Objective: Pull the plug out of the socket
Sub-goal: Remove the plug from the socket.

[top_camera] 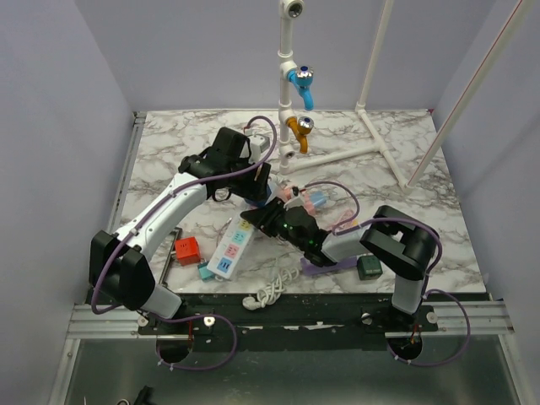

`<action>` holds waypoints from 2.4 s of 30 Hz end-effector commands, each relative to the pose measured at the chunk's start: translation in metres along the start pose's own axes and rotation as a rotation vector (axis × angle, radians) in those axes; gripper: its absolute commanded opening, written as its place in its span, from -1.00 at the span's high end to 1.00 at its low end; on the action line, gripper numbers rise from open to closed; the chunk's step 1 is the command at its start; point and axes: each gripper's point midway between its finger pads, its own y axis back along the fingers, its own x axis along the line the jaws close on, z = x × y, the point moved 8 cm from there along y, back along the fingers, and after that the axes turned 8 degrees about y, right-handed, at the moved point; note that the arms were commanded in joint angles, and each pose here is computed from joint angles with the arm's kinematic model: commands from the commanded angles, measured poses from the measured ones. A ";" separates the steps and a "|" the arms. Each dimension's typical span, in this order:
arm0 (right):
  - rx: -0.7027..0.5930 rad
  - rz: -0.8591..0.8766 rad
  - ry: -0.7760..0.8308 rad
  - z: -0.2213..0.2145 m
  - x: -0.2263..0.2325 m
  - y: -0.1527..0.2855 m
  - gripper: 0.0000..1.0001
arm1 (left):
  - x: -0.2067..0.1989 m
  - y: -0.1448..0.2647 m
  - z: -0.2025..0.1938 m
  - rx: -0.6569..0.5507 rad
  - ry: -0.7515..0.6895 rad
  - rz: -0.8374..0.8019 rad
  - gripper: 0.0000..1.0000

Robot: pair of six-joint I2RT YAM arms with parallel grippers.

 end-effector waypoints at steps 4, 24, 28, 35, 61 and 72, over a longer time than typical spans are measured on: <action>0.077 -0.406 0.118 -0.015 -0.072 0.000 0.99 | -0.031 0.075 0.040 -0.244 -0.128 -0.109 1.00; 0.010 -0.626 0.145 -0.010 -0.102 0.015 0.99 | -0.040 0.096 0.019 -0.224 -0.107 -0.222 1.00; 0.008 -0.634 0.137 -0.011 -0.102 0.016 0.99 | -0.040 0.103 0.023 -0.244 -0.136 -0.223 1.00; 0.006 -0.603 0.164 -0.005 -0.090 0.013 0.67 | -0.052 0.110 0.013 -0.214 -0.235 -0.382 1.00; -0.050 0.381 0.876 0.079 0.078 0.169 -1.00 | -0.086 0.207 -0.056 -0.353 -0.805 -0.870 1.00; -0.020 0.639 1.124 0.104 0.146 0.195 -1.00 | -0.080 0.198 -0.062 -0.309 -0.826 -0.869 1.00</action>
